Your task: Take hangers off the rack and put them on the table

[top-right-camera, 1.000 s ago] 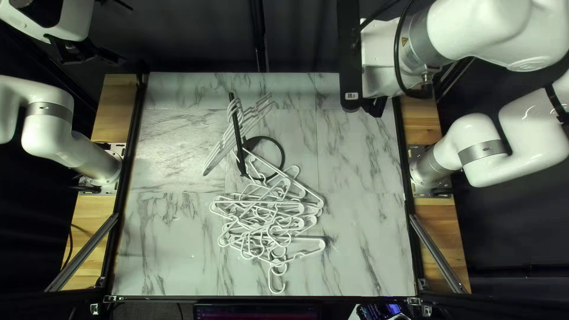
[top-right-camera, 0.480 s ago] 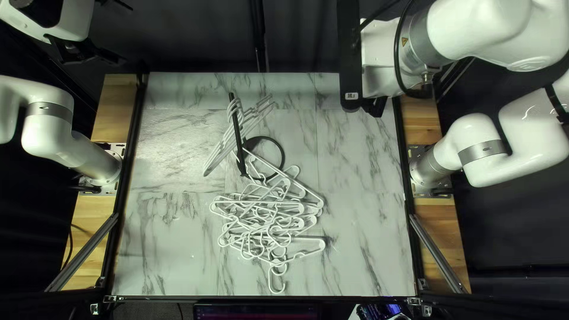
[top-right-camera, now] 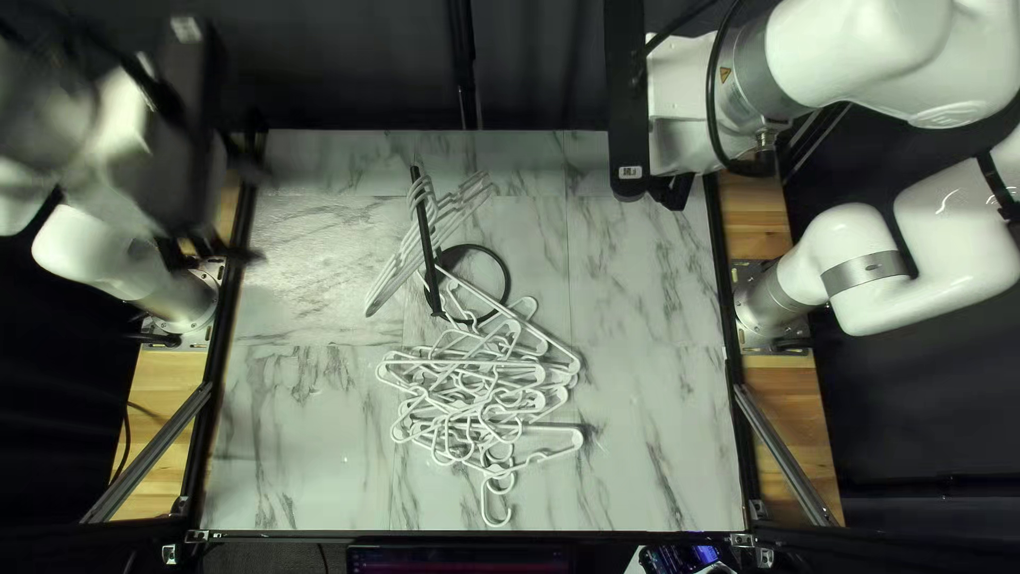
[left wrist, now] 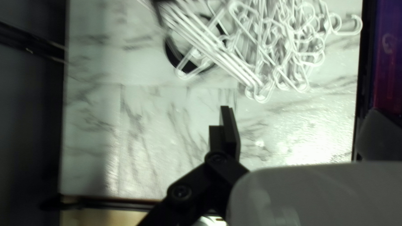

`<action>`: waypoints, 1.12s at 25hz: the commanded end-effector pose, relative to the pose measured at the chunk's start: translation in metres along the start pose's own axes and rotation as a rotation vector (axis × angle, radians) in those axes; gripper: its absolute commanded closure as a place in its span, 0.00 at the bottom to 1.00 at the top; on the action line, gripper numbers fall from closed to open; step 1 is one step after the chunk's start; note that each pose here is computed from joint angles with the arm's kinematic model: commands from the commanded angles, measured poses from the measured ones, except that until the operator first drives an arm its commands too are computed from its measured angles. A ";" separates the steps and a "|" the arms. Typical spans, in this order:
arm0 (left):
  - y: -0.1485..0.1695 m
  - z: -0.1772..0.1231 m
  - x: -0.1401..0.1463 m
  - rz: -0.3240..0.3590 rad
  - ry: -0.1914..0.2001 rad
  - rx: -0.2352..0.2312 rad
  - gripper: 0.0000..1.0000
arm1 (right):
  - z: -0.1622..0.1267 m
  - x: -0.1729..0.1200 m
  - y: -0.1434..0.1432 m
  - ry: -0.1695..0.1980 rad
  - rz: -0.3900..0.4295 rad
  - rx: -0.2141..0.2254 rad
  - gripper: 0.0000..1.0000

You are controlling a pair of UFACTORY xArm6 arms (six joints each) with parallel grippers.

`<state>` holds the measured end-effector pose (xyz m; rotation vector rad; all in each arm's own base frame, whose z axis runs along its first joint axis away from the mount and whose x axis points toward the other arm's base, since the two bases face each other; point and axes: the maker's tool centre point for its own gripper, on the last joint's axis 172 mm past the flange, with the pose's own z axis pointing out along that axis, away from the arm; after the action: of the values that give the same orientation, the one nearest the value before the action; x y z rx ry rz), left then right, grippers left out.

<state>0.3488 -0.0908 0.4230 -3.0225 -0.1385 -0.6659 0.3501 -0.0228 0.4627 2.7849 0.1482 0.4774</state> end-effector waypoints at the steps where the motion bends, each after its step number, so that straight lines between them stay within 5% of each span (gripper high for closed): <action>1: 0.042 0.060 -0.021 -0.042 -0.095 0.058 0.00 | 0.000 0.000 0.000 0.000 0.000 0.000 0.00; 8: 0.061 0.112 -0.025 -0.131 -0.178 0.179 0.00 | 0.000 0.000 0.000 0.000 0.000 0.000 0.00; 11: 0.042 0.138 -0.020 -0.221 -0.254 0.312 0.00 | 0.000 0.000 0.000 0.000 0.000 0.000 0.00; 17: 0.043 0.138 -0.023 -0.229 -0.258 0.308 0.00 | 0.000 0.000 0.000 0.000 0.000 0.000 0.00; 20: 0.035 0.143 -0.022 -0.238 -0.213 0.273 0.00 | 0.000 0.000 0.000 0.000 0.000 0.000 0.00; 23: 0.033 0.150 -0.021 -0.250 -0.123 0.246 0.00 | 0.000 0.000 0.000 0.000 0.000 0.000 0.00; 28: 0.038 0.159 -0.016 -0.232 -0.012 0.252 0.00 | 0.000 0.000 0.000 0.000 0.000 0.000 0.00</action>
<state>0.3996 -0.1167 0.2728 -2.8053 -0.5559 -0.5220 0.3501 -0.0228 0.4627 2.7849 0.1482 0.4773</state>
